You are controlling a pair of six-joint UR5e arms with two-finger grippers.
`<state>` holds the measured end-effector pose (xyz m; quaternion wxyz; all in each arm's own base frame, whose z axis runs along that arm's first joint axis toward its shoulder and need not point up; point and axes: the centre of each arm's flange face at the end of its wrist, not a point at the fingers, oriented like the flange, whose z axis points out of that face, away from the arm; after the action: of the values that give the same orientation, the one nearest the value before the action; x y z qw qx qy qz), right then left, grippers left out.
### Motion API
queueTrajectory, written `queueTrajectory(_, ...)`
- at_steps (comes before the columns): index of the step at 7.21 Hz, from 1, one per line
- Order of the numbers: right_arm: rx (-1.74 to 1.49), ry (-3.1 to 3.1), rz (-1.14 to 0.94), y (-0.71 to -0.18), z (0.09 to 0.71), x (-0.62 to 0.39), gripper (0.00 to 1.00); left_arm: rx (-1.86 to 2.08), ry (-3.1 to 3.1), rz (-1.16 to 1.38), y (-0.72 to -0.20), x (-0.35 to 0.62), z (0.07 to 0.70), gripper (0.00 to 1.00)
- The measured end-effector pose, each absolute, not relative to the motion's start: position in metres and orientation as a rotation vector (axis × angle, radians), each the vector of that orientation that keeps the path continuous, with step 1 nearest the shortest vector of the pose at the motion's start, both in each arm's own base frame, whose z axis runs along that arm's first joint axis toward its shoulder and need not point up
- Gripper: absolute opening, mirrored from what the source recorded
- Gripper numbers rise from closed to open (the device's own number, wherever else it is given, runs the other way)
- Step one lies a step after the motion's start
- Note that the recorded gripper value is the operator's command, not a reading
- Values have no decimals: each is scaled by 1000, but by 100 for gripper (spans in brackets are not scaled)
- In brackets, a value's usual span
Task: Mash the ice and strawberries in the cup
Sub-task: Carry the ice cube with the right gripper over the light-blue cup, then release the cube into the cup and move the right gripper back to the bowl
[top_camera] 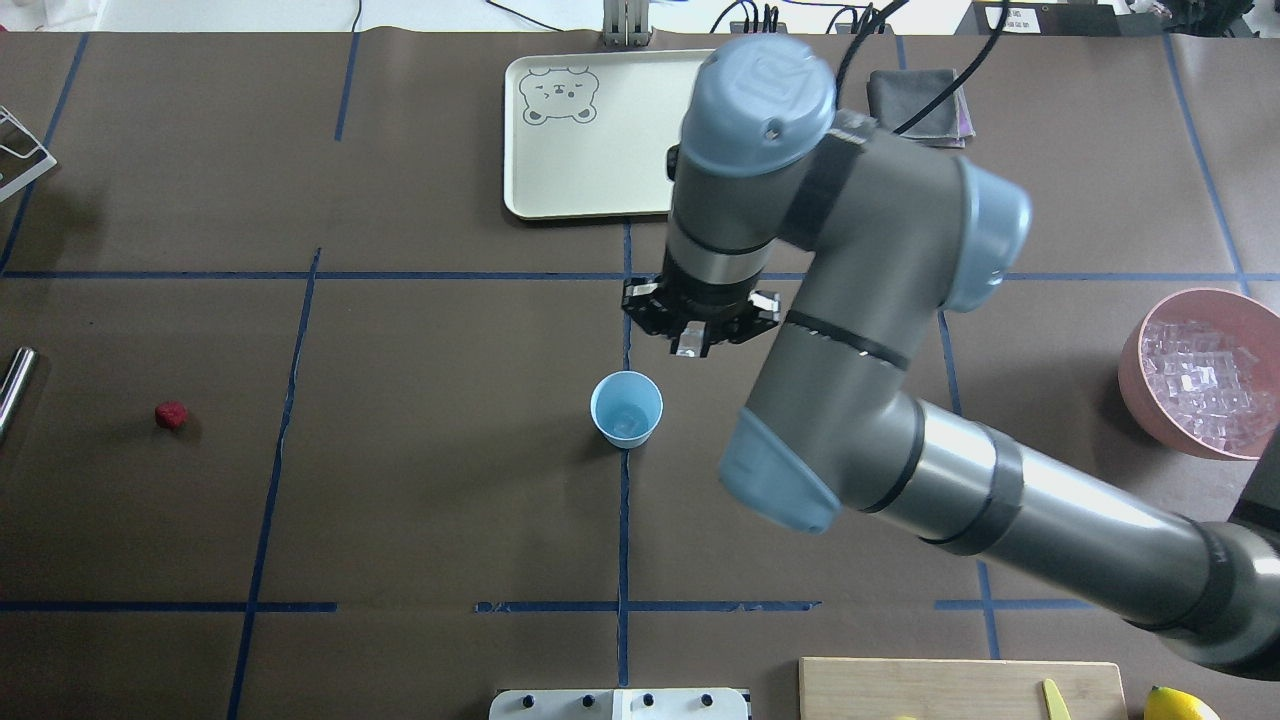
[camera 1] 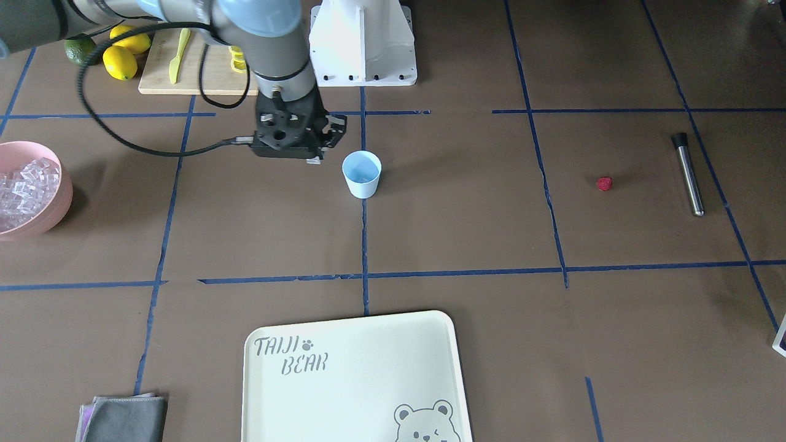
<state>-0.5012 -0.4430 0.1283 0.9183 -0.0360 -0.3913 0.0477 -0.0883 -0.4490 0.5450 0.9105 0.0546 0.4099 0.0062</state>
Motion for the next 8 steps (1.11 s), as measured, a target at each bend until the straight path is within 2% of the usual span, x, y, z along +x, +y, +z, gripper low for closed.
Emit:
queueTrajectory(3, -84, -780, 100, -419, 117, -559, 1, 111, 845, 12, -449, -88, 546, 100)
queueTrajectory(4, -87, -773, 95, -415, 119, -567, 3, 110, 845, 12, -449, -88, 546, 100)
queueTrajectory(5, -91, -764, 93, -414, 123, -571, 9, 110, 845, 12, -449, -88, 546, 100)
queueTrajectory(6, -95, -756, 94, -414, 126, -575, 36, 111, 845, 13, -449, -88, 546, 100)
queueTrajectory(8, -98, -749, 94, -415, 129, -577, 83, 112, 845, 14, -449, -88, 545, 100)
